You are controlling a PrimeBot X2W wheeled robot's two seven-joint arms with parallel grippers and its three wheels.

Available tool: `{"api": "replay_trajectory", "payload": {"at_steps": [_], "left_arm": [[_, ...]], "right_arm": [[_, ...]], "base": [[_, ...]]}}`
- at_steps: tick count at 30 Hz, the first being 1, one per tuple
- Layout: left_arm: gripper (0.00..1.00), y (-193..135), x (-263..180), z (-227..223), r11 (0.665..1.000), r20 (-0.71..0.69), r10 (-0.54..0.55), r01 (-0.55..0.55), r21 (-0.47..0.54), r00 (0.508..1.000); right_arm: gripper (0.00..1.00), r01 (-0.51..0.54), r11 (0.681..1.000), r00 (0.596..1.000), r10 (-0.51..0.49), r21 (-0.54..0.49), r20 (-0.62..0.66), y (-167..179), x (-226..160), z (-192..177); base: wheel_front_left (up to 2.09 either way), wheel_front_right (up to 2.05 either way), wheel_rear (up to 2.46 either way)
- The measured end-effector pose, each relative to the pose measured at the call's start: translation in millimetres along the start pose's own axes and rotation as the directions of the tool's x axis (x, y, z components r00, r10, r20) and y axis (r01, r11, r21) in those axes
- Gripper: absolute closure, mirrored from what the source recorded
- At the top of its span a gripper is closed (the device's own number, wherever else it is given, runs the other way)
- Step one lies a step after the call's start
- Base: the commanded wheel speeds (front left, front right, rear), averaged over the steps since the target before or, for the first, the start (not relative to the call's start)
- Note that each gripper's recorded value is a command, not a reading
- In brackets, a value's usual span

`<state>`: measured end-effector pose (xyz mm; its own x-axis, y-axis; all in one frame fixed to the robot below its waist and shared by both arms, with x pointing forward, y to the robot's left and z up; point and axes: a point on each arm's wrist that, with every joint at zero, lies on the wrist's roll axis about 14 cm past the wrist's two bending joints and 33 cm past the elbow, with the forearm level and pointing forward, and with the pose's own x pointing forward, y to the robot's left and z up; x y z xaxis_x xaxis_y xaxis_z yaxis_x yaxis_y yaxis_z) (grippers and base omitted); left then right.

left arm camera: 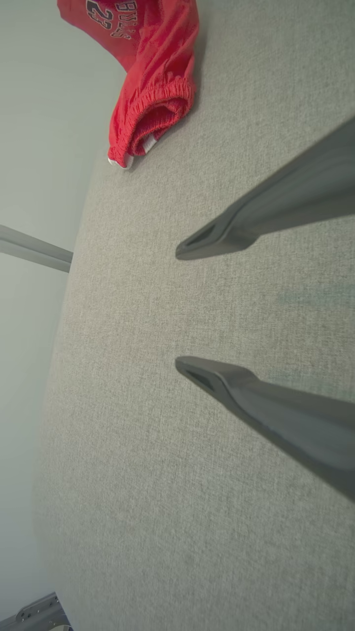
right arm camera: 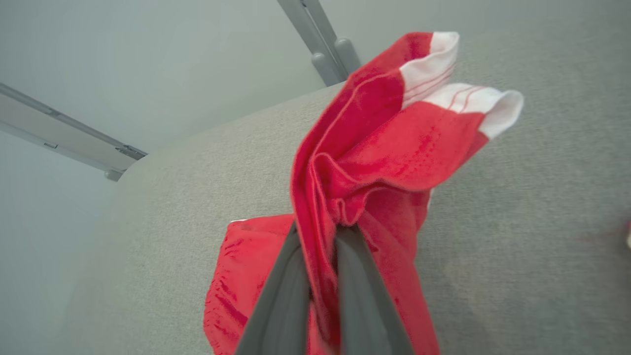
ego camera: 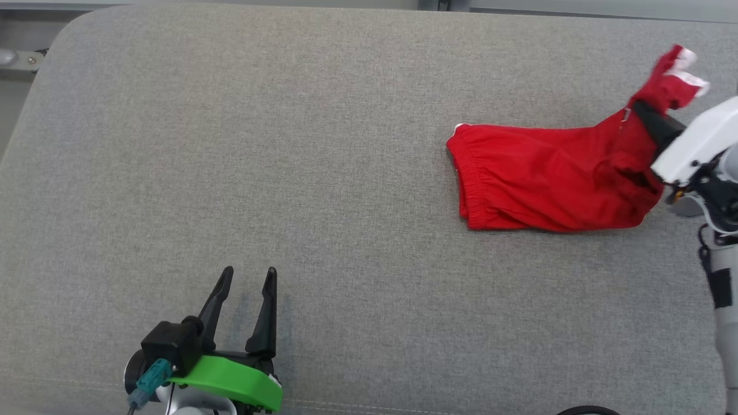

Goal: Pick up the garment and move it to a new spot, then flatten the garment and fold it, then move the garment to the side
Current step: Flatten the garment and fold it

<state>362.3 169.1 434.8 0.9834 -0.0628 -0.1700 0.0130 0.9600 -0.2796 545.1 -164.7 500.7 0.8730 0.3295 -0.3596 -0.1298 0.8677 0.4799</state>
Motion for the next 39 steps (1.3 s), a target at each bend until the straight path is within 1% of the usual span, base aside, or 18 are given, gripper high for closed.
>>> {"api": "replay_trajectory", "payload": {"at_steps": [2,4,6,9,13,15,19,20,21,23,26,30,31,32,35,37,38,39], "left_arm": [[0.0,-3.4,0.5,-1.8,1.0,-0.002,-0.007,0.007,-0.005,1.0],[0.0,-2.8,0.9,-4.7,1.0,-0.009,-0.005,0.005,-0.008,1.0],[0.0,-2.2,3.6,-5.6,1.0,-0.01,-0.004,0.004,-0.014,1.0],[0.0,-2.6,6.5,-7.9,1.0,-0.014,-0.005,0.005,-0.022,1.0],[0.0,9.9,6.5,-10.4,0.999,-0.02,0.034,-0.034,-0.02,0.999],[0.0,15.7,4.9,-11.2,0.999,-0.023,0.05,-0.051,-0.017,0.998],[0.0,19.1,3.4,-12.0,0.998,-0.023,0.063,-0.063,-0.014,0.998],[0.0,18.7,2.8,-12.8,0.998,-0.024,0.062,-0.063,-0.016,0.998],[0.0,18.4,2.3,-13.4,0.998,-0.025,0.062,-0.062,-0.018,0.998],[0.0,18.0,1.4,-14.1,0.998,-0.026,0.062,-0.063,-0.018,0.998],[0.0,17.4,-1.4,-15.5,0.998,-0.028,0.062,-0.062,-0.021,0.998],[0.0,20.4,-8.1,-14.3,0.997,-0.021,0.073,-0.073,-0.026,0.997],[0.0,21.0,-11.8,-13.9,0.997,-0.017,0.077,-0.077,-0.029,0.997],[0.0,20.8,-13.0,-14.0,0.997,-0.016,0.077,-0.077,-0.03,0.997],[0.0,14.5,-13.4,-12.9,0.997,-0.009,0.063,-0.063,-0.036,0.998],[0.0,9.0,-11.7,-11.6,0.998,-0.003,0.05,-0.05,-0.042,0.999],[0.0,7.0,-11.6,-11.0,0.998,0.0,0.045,-0.045,-0.044,0.999],[0.0,5.9,-12.3,-10.6,0.998,0.002,0.043,-0.043,-0.047,0.999]], "right_arm": [[1.0,-0.079,0.996,0.996,0.077,-0.049,-0.053,34.5,5.8,-12.5],[1.0,-0.16,0.984,0.983,0.151,-0.074,-0.108,68.1,10.6,-29.7],[1.0,-0.212,0.973,0.966,0.195,-0.093,-0.167,91.2,14.2,-50.9],[1.0,-0.266,0.957,0.938,0.23,-0.118,-0.258,115.7,19.7,-83.0],[1.0,-0.317,0.938,0.9,0.251,-0.14,-0.356,137.5,26.7,-121.9],[1.0,-0.335,0.931,0.888,0.26,-0.144,-0.38,144.8,27.6,-132.7],[1.0,-0.35,0.925,0.879,0.271,-0.145,-0.393,153.0,27.5,-142.9],[0.6,-0.353,0.924,0.88,0.273,-0.149,-0.389,154.4,27.3,-143.4],[0.0,-0.353,0.923,0.886,0.276,-0.154,-0.373,155.8,27.4,-141.2],[0.0,-0.351,0.922,0.895,0.28,-0.162,-0.347,157.4,27.4,-136.8],[0.0,-0.371,0.91,0.903,0.307,-0.187,-0.301,167.1,22.2,-127.4],[0.0,-0.397,0.892,0.912,0.356,-0.215,-0.204,175.3,3.8,-104.9],[0.0,-0.392,0.885,0.92,0.373,-0.251,-0.122,173.5,-8.1,-83.5],[0.0,-0.373,0.885,0.927,0.37,-0.279,-0.066,168.6,-13.1,-68.0],[0.0,-0.251,0.89,0.942,0.315,-0.381,0.116,138.0,-27.2,-21.8],[0.72,-0.159,0.902,0.938,0.265,-0.401,0.224,114.6,-34.2,-1.1],[1.0,-0.119,0.899,0.935,0.244,-0.421,0.257,104.6,-36.8,2.7],[1.0,-0.087,0.897,0.934,0.224,-0.433,0.277,95.6,-38.5,2.3]], "base": [[0.0,0.0,0.0],[0.0,0.0,0.0],[0.0,0.0,0.0],[0.0,0.0,0.0],[0.0,0.0,0.0],[0.0,0.0,0.0],[0.0,0.0,0.0],[0.0,0.0,0.0],[0.0,0.0,0.0],[0.0,0.0,0.0],[0.0,0.0,0.0],[0.0,0.0,0.0],[0.0,0.0,0.0],[0.0,0.0,0.0],[0.0,0.0,0.0],[0.0,0.0,0.0],[0.0,0.0,0.0],[0.0,0.0,0.0]]}}
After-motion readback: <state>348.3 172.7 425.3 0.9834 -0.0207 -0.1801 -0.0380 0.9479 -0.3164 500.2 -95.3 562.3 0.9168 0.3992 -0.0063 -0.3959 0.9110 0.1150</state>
